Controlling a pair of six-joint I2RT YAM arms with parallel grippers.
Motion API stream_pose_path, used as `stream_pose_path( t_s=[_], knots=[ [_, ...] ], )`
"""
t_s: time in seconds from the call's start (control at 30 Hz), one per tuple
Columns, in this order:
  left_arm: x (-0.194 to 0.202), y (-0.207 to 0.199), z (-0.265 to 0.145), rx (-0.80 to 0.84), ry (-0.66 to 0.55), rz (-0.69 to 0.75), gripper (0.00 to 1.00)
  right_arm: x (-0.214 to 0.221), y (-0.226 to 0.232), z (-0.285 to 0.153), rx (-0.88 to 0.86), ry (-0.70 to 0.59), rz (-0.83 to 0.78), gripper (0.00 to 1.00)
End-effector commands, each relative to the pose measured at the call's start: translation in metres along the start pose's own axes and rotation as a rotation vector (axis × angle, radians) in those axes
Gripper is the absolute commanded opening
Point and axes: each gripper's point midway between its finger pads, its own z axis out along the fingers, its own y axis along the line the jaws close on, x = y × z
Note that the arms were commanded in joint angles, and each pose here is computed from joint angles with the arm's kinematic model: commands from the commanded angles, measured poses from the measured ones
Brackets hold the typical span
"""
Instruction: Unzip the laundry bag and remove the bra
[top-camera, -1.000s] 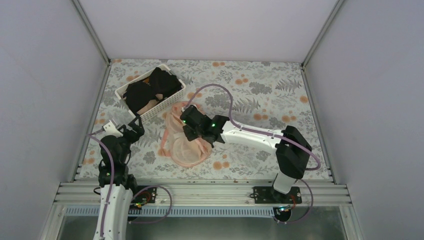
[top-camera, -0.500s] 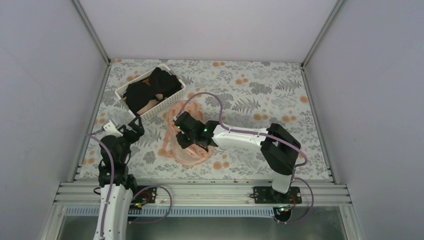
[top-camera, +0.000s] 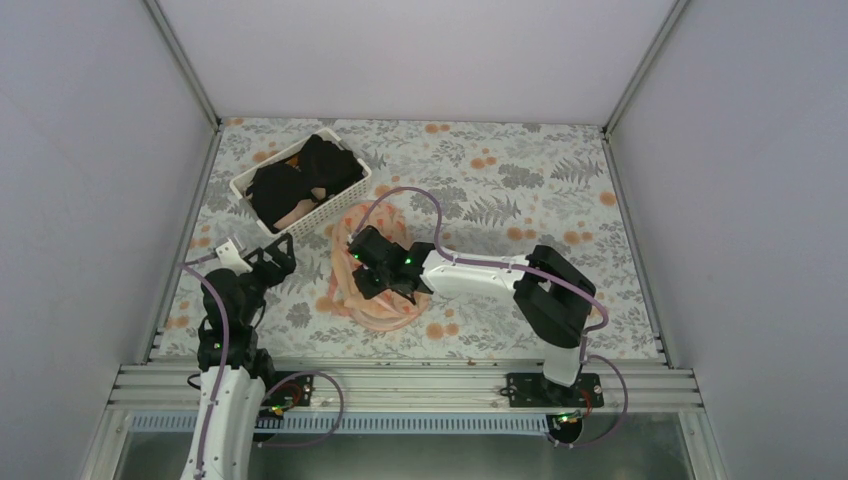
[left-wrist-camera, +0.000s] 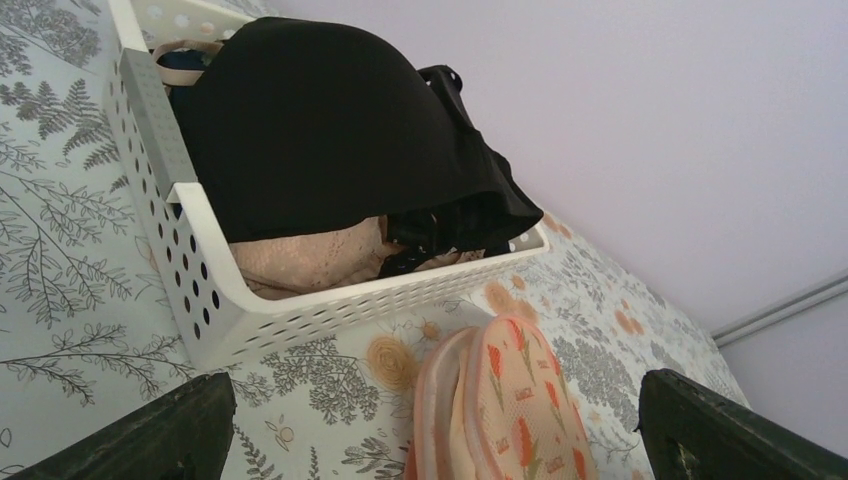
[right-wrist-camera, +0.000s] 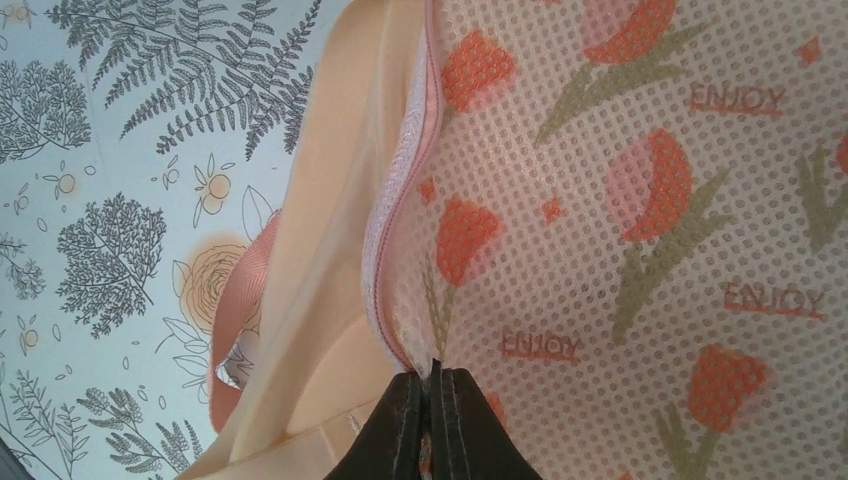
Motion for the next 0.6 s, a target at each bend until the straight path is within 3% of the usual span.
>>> stream_pose_path(
  t_s=[0.0,0.3,0.57],
  knots=[
    [-0.001,-0.006,0.000,0.033,-0.005,0.003,1.00,-0.015,-0.001,-0.014,0.026,-0.048,0.000,0.04],
    [-0.001,-0.003,0.000,0.018,-0.008,0.005,1.00,-0.052,-0.044,-0.089,0.036,-0.264,0.165,0.04],
    [-0.001,0.000,0.001,0.004,-0.005,0.004,1.00,-0.031,-0.129,-0.112,0.035,-0.338,0.389,0.04]
  ],
)
